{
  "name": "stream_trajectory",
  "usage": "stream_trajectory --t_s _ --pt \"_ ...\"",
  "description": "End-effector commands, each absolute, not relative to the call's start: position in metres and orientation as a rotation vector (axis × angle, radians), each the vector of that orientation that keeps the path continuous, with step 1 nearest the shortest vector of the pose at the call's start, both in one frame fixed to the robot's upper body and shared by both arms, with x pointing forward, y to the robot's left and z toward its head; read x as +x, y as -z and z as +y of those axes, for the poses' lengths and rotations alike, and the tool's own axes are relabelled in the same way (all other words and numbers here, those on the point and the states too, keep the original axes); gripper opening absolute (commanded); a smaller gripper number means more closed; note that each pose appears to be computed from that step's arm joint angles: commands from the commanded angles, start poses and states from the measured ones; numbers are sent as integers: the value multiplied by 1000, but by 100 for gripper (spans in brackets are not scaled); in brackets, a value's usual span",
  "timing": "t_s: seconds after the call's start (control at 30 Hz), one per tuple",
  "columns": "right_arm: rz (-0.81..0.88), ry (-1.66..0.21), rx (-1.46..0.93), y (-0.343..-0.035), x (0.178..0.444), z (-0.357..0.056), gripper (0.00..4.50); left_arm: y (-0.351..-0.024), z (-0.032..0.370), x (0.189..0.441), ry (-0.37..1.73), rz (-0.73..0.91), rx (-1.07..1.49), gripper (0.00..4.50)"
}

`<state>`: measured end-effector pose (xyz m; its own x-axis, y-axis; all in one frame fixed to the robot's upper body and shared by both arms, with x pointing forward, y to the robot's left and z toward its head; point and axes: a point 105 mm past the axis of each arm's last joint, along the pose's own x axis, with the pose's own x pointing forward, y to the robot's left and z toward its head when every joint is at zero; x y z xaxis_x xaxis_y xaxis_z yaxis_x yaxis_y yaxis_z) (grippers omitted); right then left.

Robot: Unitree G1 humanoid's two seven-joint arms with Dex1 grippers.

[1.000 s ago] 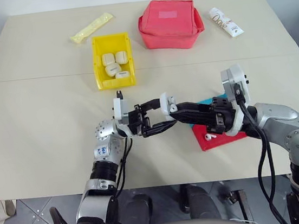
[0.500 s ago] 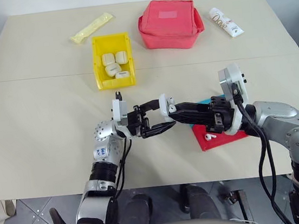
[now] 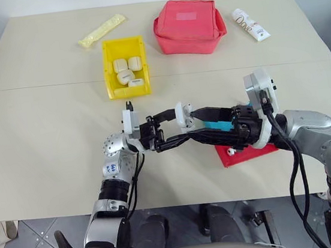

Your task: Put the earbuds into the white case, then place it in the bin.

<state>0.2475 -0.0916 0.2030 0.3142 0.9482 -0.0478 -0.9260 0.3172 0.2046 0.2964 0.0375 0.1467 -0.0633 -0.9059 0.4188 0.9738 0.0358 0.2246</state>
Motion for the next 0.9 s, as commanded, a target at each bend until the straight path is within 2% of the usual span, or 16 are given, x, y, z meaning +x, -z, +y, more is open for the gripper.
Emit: stream_trajectory --t_s 0.03,0.57,0.67,0.77,0.9 --pt "251 -1168 130 -189 255 -101 324 -169 28 285 1618 -643 -101 276" --pt "235 -1032 16 -200 253 -138 324 -175 42 307 1559 -574 -26 276" --pt "228 -949 -61 -205 256 -150 324 -170 41 316 1525 -498 70 276" --pt "197 -854 -183 -221 261 -158 258 -167 39 326 1491 -437 176 276" --pt "175 -843 -305 -237 265 -143 125 -162 34 333 1471 -385 343 276"
